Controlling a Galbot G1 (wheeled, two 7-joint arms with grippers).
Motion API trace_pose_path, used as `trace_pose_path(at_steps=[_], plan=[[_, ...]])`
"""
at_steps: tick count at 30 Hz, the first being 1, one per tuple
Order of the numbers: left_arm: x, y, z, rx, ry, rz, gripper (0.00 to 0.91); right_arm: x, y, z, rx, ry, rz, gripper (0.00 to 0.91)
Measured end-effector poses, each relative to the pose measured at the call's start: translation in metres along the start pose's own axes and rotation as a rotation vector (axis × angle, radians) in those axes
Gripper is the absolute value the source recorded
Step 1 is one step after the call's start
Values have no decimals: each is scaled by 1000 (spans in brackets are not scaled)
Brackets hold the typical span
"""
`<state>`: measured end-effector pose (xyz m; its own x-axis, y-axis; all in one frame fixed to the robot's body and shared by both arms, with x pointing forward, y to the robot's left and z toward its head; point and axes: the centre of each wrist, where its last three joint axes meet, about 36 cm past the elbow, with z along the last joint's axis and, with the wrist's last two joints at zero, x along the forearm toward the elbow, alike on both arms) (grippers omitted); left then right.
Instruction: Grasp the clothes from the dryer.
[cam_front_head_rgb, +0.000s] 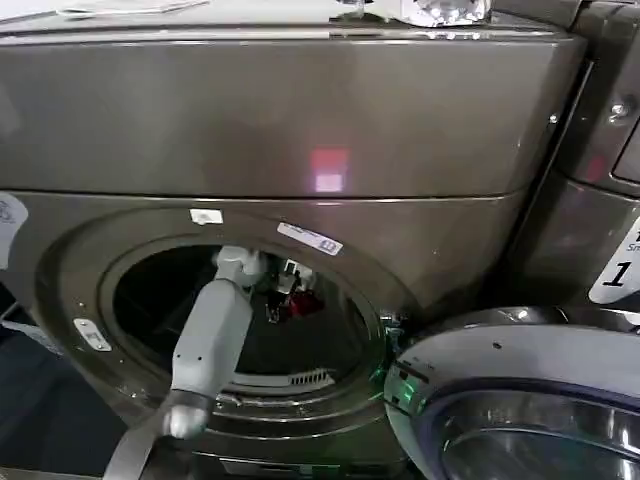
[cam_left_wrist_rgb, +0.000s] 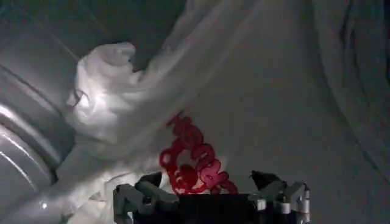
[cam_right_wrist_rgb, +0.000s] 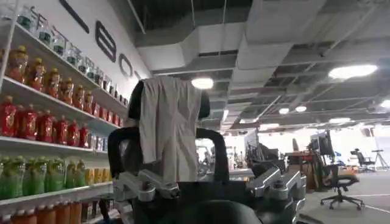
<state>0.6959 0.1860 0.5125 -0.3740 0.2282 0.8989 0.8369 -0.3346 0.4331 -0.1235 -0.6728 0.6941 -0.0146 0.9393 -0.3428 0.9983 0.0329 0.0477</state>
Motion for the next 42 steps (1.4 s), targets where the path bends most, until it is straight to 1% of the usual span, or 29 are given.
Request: trace_pose_path(at_steps=[9,21,22,23,24,25,26,29,42], plan=[[-24,-7,7,53,-40,59,907,1,1,3,-5,1,0,907],[-46,-13,14,107,-94,96,907,0,4,5,-5,4,-6,907],[-47,-14,15,110,-96,100,830,0,4,5,-5,5,-6,907],[-49,-15,16,113,-99,104,387,0,4,6,-5,5,-7,907],[-51,-16,17,114,-103,109,137,0,4,6,-5,6,-7,907],[-53,-16,18,117,-107,113,102,0,4,6,-5,6,-7,907],[-54,-17,19,121,-113,117,91,1,4,6,-5,6,-7,907],[-59,-20,21,132,-128,125,0,1,4,6,-4,6,-8,907],[-62,-25,27,160,-161,126,0,1,7,8,-4,8,-13,907]])
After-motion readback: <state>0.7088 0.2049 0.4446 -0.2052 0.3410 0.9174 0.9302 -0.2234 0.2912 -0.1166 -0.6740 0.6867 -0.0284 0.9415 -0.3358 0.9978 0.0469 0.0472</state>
